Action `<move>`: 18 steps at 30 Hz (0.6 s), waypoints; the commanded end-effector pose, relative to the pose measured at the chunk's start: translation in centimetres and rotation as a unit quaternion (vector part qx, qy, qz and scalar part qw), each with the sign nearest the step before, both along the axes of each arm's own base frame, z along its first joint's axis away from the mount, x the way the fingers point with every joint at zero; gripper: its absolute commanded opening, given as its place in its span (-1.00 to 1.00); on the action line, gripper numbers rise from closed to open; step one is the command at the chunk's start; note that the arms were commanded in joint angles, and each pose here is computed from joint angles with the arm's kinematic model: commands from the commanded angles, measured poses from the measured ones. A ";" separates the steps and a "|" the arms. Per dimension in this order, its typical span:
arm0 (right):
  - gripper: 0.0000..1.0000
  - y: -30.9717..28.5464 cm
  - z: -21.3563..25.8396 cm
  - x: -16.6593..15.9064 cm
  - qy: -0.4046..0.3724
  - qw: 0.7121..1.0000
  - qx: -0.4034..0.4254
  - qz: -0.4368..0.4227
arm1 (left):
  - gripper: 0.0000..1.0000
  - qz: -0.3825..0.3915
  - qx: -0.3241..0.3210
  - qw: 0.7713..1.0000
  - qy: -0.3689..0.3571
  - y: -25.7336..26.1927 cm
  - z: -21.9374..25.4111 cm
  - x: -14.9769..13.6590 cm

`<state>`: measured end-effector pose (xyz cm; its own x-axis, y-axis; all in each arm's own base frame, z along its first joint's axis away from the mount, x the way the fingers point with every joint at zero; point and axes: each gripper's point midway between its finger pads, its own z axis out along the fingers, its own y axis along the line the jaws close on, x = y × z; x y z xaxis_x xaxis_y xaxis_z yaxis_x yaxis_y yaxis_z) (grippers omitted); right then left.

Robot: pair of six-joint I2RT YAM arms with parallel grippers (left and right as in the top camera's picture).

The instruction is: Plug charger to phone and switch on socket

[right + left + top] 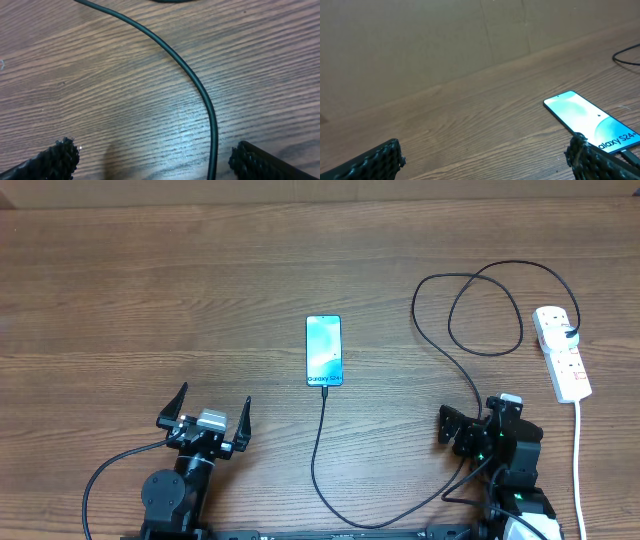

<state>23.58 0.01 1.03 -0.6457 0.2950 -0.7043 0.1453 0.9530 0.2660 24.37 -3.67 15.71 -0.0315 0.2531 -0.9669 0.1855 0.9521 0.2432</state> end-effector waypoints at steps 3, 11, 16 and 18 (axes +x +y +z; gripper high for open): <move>1.00 0.0 -0.4 -0.6 0.008 1.000 -0.004 -0.001 | 0.99 0.006 -0.010 1.000 0.003 0.2 -0.2 0.0; 1.00 -0.1 0.7 -0.3 -0.015 1.000 -0.006 -0.001 | 0.99 0.006 -0.010 1.000 0.003 0.2 -0.2 0.0; 1.00 -0.1 1.8 0.2 -0.041 0.999 -0.009 -0.001 | 0.99 0.006 -0.010 1.000 0.003 0.2 -0.2 0.0; 1.00 -0.1 2.2 0.3 -0.051 0.999 -0.010 -0.001 | 0.99 0.006 -0.010 1.000 0.002 0.2 -0.1 0.0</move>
